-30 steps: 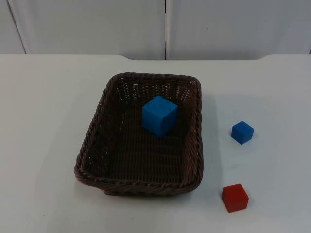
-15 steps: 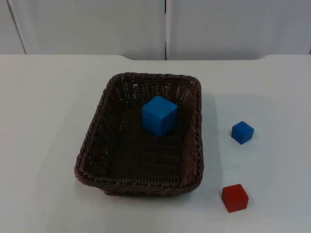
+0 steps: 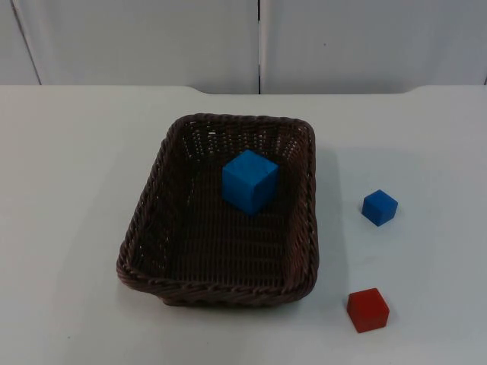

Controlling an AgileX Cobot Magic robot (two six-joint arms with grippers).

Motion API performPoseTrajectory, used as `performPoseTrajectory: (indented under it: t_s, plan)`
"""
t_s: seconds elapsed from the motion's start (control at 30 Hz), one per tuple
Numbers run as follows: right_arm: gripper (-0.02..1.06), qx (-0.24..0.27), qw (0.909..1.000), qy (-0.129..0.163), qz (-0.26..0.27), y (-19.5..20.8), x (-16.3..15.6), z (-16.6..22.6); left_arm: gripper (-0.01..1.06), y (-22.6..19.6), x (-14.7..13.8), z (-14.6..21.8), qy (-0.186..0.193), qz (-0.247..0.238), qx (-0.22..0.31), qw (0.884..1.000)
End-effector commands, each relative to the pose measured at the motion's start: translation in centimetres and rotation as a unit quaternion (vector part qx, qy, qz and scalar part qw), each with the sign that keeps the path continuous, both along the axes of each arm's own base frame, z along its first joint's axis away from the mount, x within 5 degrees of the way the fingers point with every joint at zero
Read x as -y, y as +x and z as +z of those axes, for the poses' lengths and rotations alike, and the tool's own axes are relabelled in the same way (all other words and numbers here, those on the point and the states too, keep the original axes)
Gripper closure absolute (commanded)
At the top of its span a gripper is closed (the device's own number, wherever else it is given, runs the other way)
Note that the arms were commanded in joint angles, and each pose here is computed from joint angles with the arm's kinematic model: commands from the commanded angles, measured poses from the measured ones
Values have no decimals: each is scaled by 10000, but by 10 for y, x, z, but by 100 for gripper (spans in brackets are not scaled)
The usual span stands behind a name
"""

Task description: Pick up the basket with the left hand and place the largest block into the basket with the right hand.

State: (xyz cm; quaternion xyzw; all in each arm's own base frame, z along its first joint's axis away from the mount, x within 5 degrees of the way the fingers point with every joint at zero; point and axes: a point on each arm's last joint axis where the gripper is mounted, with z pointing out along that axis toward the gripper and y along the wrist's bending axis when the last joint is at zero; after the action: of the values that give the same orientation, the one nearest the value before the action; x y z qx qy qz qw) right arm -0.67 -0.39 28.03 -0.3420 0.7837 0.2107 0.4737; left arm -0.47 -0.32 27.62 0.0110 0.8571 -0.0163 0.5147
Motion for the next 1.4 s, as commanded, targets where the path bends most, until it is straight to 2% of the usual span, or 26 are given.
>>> performPoseTrajectory:
  t_s: [0.0, 0.17, 0.37, 0.47, 0.7, 1.2, 1.37]
  plan:
    - [-1, 3, 10000, 27, -21, 0, 0, 0, 0, 0, 1, -2, -15, -6, -18, 10000]
    - [-1, 3, 10000, 27, -85, 0, 0, 0, 0, 0, 1, -2, -15, -6, -18, 10000]
    - [-1, 11, 9981, 33, -613, 0, -1, 0, 0, 0, 1, -2, -15, 7, -18, 10000]
    - [-1, 12, 9947, 32, -1031, -1, -2, 0, 0, 0, 1, -2, -15, 7, -18, 10000]
    - [-1, 14, 9882, 32, -1534, -1, -2, 0, 0, 0, 1, -2, -15, 7, -18, 10000]
    - [-1, 17, 9680, 30, -2510, -1, -4, 0, 0, 0, 1, -2, -15, 7, -18, 10000]
    - [-1, 19, 9545, 29, -2982, -1, -5, 0, 0, 0, 1, -2, -15, 7, -18, 10000]
